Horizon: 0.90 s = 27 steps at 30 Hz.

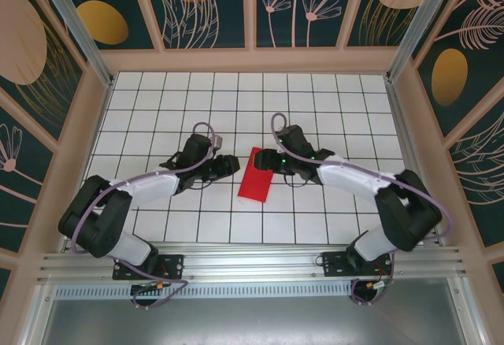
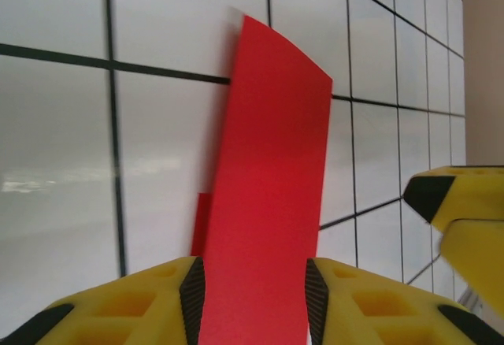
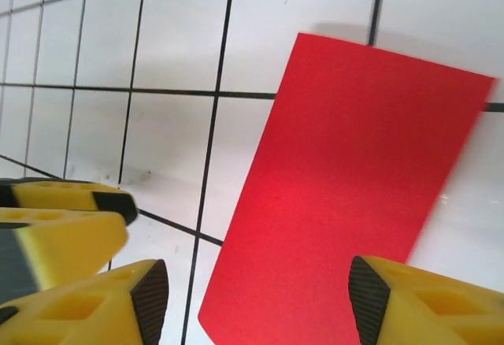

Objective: Fold a paper plane with a square sheet of paper (pick it up from the middle)

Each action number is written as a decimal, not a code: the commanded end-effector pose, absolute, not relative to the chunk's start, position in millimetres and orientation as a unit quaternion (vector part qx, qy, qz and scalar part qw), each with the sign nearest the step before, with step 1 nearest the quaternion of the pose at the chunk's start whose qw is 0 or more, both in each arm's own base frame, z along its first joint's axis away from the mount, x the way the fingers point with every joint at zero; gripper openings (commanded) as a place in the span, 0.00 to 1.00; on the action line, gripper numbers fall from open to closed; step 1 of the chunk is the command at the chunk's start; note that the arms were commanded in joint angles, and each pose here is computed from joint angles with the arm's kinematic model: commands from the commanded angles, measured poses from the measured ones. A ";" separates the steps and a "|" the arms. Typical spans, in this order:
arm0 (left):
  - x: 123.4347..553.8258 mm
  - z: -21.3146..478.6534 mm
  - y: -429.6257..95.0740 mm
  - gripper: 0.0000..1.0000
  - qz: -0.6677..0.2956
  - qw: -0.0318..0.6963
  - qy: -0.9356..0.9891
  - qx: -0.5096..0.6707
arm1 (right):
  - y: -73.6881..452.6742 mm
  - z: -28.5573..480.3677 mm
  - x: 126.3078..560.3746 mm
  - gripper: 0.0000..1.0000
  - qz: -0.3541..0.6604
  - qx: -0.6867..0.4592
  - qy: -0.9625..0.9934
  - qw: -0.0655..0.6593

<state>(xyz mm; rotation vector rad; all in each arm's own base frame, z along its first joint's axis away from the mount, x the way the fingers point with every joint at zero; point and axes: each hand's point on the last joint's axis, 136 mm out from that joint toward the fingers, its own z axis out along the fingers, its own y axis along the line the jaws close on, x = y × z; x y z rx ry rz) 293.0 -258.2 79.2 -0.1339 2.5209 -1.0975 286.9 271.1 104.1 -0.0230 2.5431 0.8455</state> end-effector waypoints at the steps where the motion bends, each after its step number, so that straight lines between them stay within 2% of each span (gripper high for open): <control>1: 299.0 93.4 -282.0 0.37 -0.425 0.195 0.883 -0.025 | 245.0 99.1 289.2 0.66 0.306 0.071 0.920 0.236; 12: 310.1 70.1 -317.2 0.31 -0.414 0.161 0.896 -0.005 | 231.0 78.2 314.3 0.48 0.286 0.122 0.924 0.224; 19: 328.4 47.4 -321.9 0.29 -0.384 0.153 0.910 -0.020 | 229.0 76.7 316.7 0.49 0.289 0.134 0.920 0.226; 27: 338.1 24.0 -298.6 0.29 -0.318 0.169 0.930 -0.070 | 232.0 70.8 292.5 0.54 0.315 0.122 0.920 0.197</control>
